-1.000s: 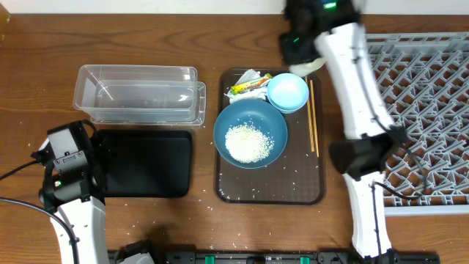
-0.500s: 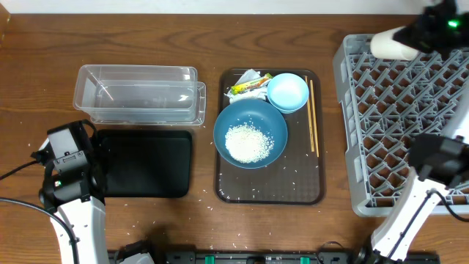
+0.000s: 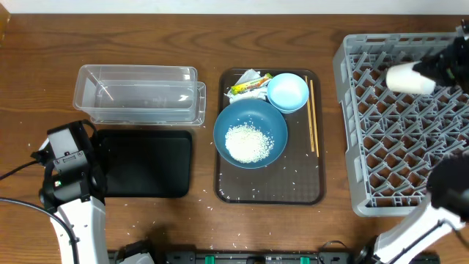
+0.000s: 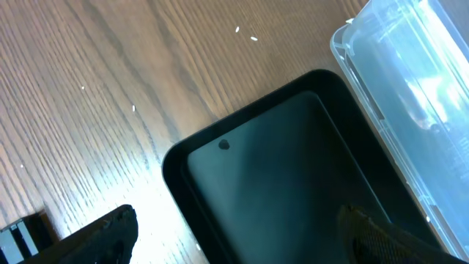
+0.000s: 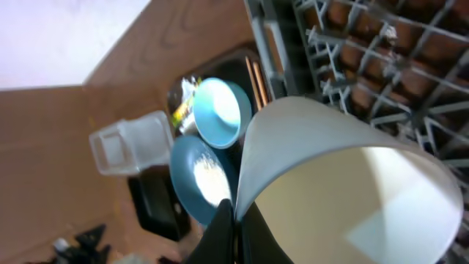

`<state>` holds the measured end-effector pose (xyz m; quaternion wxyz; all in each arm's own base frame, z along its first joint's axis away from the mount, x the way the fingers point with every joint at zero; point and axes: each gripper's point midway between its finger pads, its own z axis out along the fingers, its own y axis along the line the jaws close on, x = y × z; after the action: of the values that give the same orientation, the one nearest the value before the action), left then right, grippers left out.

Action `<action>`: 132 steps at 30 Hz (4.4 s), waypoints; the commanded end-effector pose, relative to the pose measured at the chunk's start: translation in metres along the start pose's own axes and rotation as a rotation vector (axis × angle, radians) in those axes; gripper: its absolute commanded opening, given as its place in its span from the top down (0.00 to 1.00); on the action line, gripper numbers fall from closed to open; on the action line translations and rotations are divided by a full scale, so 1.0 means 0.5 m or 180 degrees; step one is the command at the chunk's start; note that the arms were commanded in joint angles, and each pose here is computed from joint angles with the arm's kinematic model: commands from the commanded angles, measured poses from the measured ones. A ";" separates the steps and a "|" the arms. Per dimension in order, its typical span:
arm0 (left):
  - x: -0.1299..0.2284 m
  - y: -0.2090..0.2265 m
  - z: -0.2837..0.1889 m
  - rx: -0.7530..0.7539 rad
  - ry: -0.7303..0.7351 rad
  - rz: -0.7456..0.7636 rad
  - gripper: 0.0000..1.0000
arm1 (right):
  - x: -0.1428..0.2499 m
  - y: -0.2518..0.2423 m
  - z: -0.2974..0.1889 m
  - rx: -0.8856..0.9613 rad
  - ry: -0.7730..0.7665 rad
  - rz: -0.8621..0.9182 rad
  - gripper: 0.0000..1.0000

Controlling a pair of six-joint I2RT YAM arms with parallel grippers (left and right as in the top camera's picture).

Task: Sort waste into correct bins and load items into the dishwasher rack
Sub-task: 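Lower the white cup into the dish rack and release it, then move the right gripper back to the light-blue bowl on the tray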

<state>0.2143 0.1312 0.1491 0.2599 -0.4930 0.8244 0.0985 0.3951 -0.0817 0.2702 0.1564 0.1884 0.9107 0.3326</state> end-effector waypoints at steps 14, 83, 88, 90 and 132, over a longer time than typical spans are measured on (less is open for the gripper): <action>-0.013 0.001 -0.009 -0.0001 -0.0063 -0.0061 0.11 | 0.022 -0.135 -0.142 -0.0884 -0.0955 -0.0220 0.99; -0.013 0.002 -0.009 -0.0002 -0.0064 -0.0061 0.11 | 0.137 -0.248 -0.190 0.0284 -0.2034 0.1018 0.13; -0.013 0.002 -0.009 -0.0002 -0.0064 -0.0061 0.10 | 0.141 -0.224 -0.195 0.0893 -0.2174 0.0889 0.19; -0.013 0.001 -0.009 -0.0001 -0.0063 -0.0061 0.11 | 0.136 -0.196 -0.179 0.0986 -0.2132 0.0721 0.21; -0.013 0.002 -0.009 -0.0002 -0.0064 -0.0061 0.10 | 0.052 0.087 0.570 0.1735 0.0110 -0.1077 0.48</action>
<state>0.2142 0.1313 0.1492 0.2599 -0.4932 0.8243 0.0985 0.4962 0.1201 0.1039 0.1443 0.0394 0.9855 0.0805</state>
